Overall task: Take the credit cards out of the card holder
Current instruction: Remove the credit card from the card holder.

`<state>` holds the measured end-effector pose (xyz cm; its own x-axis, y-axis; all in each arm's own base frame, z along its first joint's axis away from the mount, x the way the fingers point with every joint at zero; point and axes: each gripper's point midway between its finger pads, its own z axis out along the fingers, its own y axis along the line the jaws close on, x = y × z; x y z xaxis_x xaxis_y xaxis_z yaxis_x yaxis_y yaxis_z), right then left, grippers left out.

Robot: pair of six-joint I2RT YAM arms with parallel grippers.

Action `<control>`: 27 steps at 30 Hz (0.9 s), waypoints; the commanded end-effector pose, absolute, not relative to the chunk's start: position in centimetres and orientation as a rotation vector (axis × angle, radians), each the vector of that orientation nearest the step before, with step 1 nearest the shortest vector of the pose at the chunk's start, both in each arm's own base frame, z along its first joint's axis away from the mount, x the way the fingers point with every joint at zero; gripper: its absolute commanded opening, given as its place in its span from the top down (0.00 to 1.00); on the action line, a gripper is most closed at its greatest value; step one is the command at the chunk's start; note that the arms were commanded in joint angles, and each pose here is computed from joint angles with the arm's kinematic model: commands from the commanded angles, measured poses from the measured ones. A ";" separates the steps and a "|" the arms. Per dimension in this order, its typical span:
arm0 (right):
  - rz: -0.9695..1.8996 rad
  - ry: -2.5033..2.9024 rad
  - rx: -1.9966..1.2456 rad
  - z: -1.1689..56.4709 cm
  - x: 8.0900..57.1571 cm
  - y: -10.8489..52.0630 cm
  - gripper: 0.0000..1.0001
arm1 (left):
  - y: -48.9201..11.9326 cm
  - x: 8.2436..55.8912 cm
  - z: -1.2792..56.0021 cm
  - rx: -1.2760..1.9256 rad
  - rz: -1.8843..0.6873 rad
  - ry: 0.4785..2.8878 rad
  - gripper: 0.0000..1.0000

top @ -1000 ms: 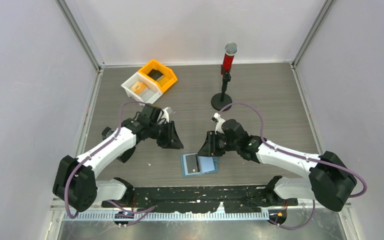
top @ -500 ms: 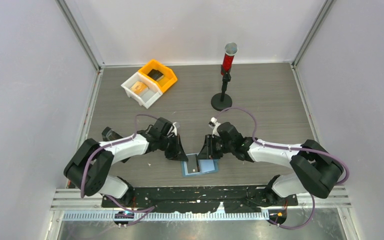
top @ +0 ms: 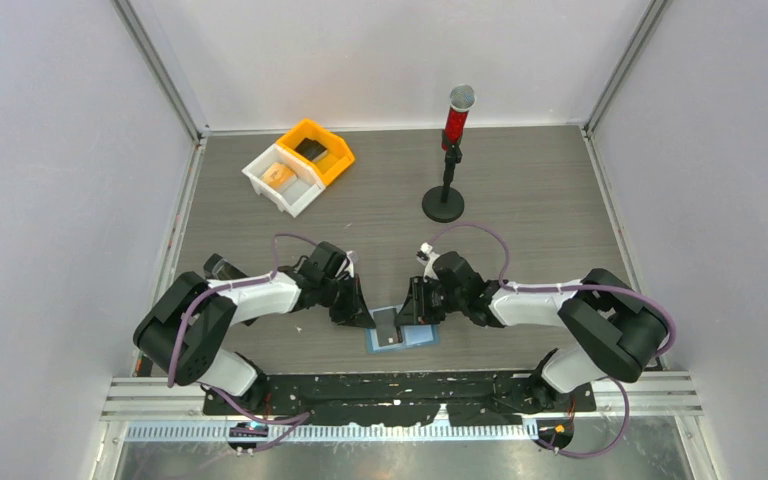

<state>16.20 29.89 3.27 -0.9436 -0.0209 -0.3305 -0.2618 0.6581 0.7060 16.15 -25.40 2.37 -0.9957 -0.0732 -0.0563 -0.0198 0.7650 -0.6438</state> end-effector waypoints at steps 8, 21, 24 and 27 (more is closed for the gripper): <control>1.216 2.552 -0.217 2.3 15.8 30.1 0.67 | -24.2 15.1 0.3 -0.100 -0.928 2.915 0.99; 1.332 2.445 -0.170 4.5 16.2 29.5 0.95 | -23.8 15.0 -0.4 -0.114 -0.850 2.959 0.99; 1.330 2.445 -0.171 4.5 16.0 28.9 0.95 | -23.8 15.1 -0.6 -0.114 -0.835 2.972 0.99; 1.347 2.434 -0.172 4.7 15.8 28.7 0.94 | -23.9 15.2 -0.4 -0.101 -0.824 2.975 0.99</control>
